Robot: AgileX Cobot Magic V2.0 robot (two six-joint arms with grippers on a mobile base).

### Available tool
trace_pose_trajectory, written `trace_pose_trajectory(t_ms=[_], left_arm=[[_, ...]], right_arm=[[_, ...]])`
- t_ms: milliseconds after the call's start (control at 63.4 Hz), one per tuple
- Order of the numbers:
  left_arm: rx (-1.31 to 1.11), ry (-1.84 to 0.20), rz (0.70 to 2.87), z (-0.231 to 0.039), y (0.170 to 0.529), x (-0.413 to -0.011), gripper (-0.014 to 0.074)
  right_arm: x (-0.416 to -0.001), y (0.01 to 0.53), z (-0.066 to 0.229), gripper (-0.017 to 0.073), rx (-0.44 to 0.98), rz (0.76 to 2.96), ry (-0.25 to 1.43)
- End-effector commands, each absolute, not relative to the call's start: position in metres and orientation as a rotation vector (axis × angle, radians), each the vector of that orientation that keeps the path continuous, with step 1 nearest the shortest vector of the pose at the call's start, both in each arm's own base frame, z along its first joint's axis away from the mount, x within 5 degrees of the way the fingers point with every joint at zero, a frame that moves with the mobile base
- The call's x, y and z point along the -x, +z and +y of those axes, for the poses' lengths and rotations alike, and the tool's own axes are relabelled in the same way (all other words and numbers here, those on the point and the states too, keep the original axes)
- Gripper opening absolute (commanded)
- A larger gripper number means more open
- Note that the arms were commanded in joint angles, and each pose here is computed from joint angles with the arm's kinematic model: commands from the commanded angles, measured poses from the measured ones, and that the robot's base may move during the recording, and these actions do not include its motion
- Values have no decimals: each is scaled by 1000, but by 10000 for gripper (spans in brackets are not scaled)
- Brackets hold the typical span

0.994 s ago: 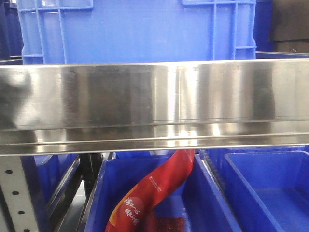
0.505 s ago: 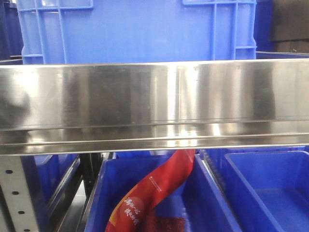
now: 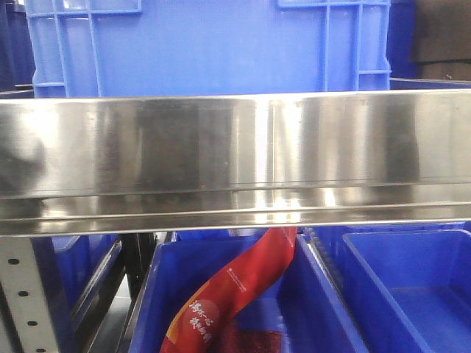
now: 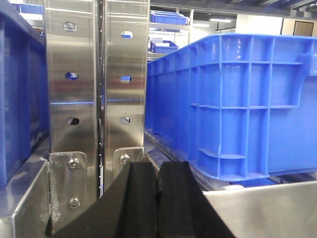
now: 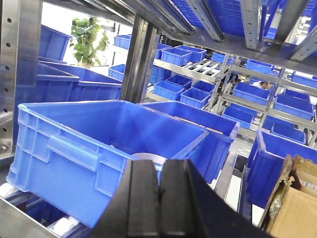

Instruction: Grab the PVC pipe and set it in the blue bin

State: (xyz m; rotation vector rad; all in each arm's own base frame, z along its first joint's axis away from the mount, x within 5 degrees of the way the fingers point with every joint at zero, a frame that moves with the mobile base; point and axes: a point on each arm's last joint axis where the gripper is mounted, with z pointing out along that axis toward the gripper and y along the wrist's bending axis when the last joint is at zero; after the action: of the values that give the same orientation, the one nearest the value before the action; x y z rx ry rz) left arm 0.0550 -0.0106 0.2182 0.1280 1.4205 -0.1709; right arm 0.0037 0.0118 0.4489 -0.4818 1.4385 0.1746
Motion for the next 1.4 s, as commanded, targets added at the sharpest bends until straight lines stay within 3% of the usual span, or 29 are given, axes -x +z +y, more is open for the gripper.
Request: trace_pose_trajectory(t_ms=[0, 347, 789, 1389], left_arm=[[-119, -169, 1387, -10, 222, -54, -111], [-117, -167, 1387, -10, 222, -54, -111], [7, -18, 1386, 0, 222, -55, -111], [6, -19, 1387, 0, 222, -55, -111]], right_arm=[[-3, 449, 11, -162, 474, 1427, 169], [-3, 449, 11, -162, 474, 1427, 169], [-3, 449, 11, -162, 474, 1427, 169], [-3, 449, 11, -162, 474, 1427, 169]])
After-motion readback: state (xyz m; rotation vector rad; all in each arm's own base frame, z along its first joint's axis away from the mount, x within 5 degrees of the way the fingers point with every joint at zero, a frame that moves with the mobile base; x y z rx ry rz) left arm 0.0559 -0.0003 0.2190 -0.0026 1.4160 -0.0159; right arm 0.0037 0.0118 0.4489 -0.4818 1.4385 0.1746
